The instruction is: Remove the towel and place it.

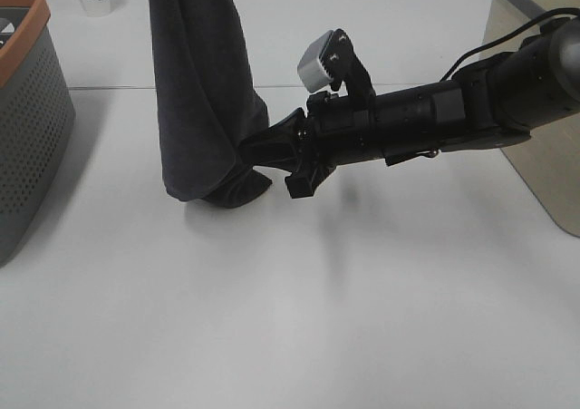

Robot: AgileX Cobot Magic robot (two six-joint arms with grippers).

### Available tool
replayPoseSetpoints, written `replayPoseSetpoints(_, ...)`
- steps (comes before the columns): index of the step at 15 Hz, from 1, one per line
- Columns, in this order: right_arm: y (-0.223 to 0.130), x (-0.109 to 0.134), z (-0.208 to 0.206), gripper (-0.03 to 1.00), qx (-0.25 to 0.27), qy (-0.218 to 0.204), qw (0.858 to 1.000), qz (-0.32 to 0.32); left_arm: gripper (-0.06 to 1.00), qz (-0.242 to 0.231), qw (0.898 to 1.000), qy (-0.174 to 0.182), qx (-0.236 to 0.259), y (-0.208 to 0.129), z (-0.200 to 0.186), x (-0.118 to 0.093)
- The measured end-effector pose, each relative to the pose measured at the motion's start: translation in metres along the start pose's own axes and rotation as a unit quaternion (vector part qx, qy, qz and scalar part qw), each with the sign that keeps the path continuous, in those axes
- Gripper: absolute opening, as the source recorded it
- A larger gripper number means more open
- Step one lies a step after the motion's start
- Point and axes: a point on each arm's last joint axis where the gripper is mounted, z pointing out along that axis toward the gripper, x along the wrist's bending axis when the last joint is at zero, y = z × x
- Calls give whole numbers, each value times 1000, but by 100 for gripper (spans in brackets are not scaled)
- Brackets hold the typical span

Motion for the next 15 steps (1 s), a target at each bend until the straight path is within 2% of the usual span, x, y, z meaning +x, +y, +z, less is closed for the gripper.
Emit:
replayPoseSetpoints(2, 0, 0, 0, 2, 0, 0, 1000, 5, 0, -2, 1000, 3, 1, 0, 0, 1)
replayPoseSetpoints(3, 0, 0, 0, 5, 0, 0, 1000, 5, 0, -2, 1000, 3, 2, 0, 0, 1)
replayPoseSetpoints(4, 0, 0, 0, 16, 0, 0, 1000, 5, 0, -4, 1000, 3, 2, 0, 0, 1)
replayPoseSetpoints(6, 0, 0, 0, 44, 0, 0, 1000, 5, 0, -4, 1000, 3, 2, 0, 0, 1)
replayPoseSetpoints(7, 0, 0, 0, 49, 0, 0, 1000, 5, 0, -4, 1000, 3, 2, 0, 0, 1)
replayPoseSetpoints(10, 1, 2, 2, 49, 1, 3, 1000, -2, 0, -6, 1000, 3, 2, 0, 0, 1)
replayPoseSetpoints(11, 3, 9, 8, 49, 6, 10, 1000, -29, 0, -6, 1000, 3, 2, 0, 0, 1)
replayPoseSetpoints(15, 7, 6, 14, 49, 30, -20, 998, -59, 0, -6, 1000, 3, 2, 0, 0, 1)
